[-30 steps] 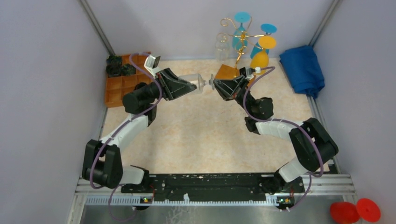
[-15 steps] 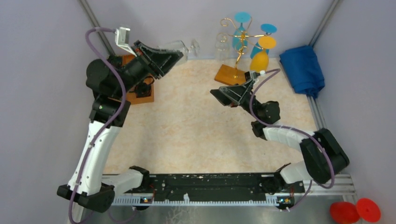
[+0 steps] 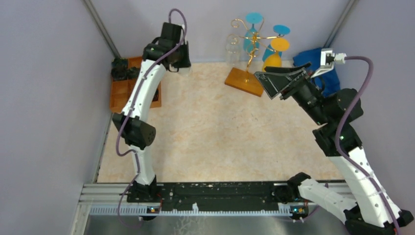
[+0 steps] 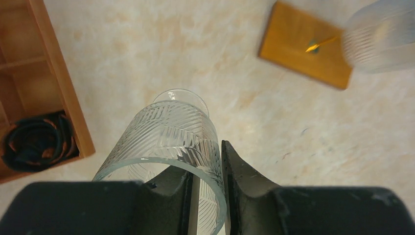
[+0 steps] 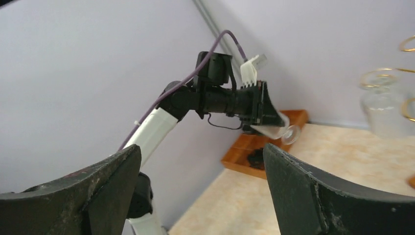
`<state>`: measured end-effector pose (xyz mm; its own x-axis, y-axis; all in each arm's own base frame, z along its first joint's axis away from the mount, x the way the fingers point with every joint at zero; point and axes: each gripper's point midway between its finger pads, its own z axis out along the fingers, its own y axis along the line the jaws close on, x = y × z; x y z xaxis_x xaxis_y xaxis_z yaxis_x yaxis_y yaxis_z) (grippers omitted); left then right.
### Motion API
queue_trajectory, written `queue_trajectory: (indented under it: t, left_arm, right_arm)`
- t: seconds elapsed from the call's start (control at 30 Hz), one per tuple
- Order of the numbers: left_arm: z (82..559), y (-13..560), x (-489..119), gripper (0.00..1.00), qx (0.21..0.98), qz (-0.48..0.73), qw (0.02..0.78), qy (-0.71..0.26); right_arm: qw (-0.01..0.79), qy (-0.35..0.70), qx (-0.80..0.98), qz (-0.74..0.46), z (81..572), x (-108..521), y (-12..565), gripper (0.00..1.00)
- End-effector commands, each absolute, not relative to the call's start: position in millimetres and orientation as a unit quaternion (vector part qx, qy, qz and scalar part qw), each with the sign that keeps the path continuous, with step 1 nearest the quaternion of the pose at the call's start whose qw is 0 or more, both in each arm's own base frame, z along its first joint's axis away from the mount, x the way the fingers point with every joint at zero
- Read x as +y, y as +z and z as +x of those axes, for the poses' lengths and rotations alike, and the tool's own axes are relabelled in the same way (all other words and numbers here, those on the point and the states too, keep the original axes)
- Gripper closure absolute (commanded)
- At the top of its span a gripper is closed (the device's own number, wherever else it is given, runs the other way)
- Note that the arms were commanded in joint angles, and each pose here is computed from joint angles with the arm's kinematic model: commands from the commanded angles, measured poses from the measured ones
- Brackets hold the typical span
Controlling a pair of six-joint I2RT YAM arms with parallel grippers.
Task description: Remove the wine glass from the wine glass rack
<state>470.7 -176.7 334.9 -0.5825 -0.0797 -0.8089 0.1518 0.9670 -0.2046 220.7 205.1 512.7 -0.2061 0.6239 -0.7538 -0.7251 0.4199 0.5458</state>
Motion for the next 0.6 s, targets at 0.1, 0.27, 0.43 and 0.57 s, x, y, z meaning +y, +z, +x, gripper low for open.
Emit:
queue_trajectory:
  t: [0.1, 0.27, 0.43, 0.57]
  left_arm:
    - [463, 250, -146, 1.0, 0.944, 0.049, 0.318, -0.067]
    - [471, 186, -122, 1.0, 0.968, 0.033, 0.248, -0.03]
    - [494, 148, -102, 1.0, 0.974, 0.008, 0.226, -0.013]
    - [500, 111, -84, 1.0, 0.978, -0.024, 0.206, 0.022]
  right_arm:
    - [0.604, 0.377, 0.701, -0.041, 254, 187, 424, 0.17]
    - [0.591, 0.38, 0.71, -0.039, 263, 195, 410, 0.27]
    - [0.58, 0.397, 0.71, -0.041, 269, 205, 398, 0.33]
    - [0.577, 0.409, 0.706, -0.042, 272, 211, 391, 0.34]
